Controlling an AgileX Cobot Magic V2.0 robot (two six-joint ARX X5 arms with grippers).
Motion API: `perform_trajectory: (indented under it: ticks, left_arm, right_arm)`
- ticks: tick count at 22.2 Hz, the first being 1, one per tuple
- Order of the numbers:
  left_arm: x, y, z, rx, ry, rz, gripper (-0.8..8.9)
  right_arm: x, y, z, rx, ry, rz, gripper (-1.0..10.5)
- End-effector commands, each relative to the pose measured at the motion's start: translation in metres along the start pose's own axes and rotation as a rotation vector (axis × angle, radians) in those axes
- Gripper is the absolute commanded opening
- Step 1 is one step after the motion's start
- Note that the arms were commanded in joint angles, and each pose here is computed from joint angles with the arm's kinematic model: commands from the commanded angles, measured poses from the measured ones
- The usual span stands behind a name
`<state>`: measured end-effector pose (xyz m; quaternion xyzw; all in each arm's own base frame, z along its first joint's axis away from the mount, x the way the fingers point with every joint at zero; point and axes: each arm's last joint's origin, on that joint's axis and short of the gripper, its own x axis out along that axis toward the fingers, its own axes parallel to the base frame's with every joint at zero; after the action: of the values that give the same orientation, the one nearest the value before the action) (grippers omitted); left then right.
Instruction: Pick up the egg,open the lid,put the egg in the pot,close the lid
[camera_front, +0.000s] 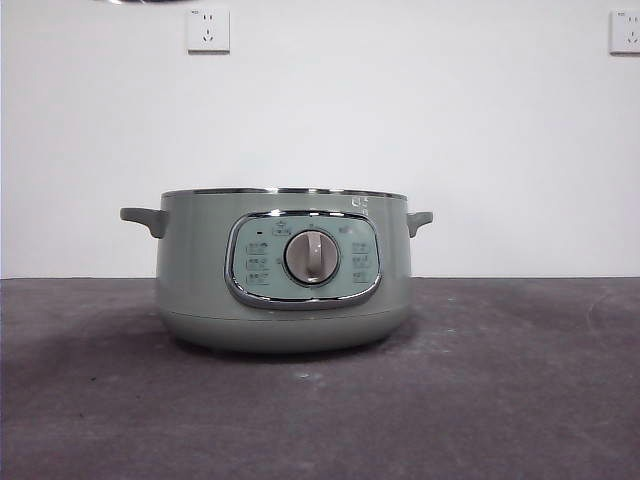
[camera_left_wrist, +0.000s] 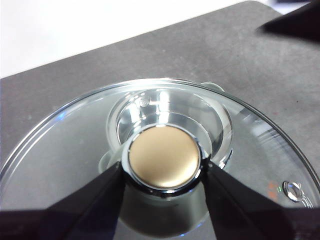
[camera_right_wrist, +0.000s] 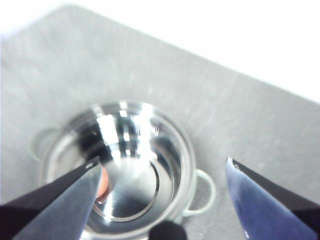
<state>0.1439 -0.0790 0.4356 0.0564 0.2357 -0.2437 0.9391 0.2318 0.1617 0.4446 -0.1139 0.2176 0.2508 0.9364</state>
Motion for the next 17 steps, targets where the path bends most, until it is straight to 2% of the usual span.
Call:
perform_trajectory:
  ticks: [1,3,7,17]
  left_arm:
    - [0.022,-0.002,0.012,0.031,-0.038,-0.038,-0.09]
    - [0.052,-0.002,0.017,0.037,-0.019,-0.051,-0.09]
    - [0.093,-0.002,0.021,0.038,-0.001,-0.057,-0.09]
    - [0.181,-0.002,0.014,0.036,0.043,-0.081,-0.09]
  right_arm:
    - [-0.040,-0.004,0.002,0.023,-0.068,-0.004,4.1]
    - [-0.076,-0.008,0.001,0.031,-0.130,-0.005,4.1]
    - [-0.117,-0.012,-0.006,0.037,-0.188,-0.008,4.1]
    - [-0.181,-0.019,-0.023,0.050,-0.300,-0.013,4.1]
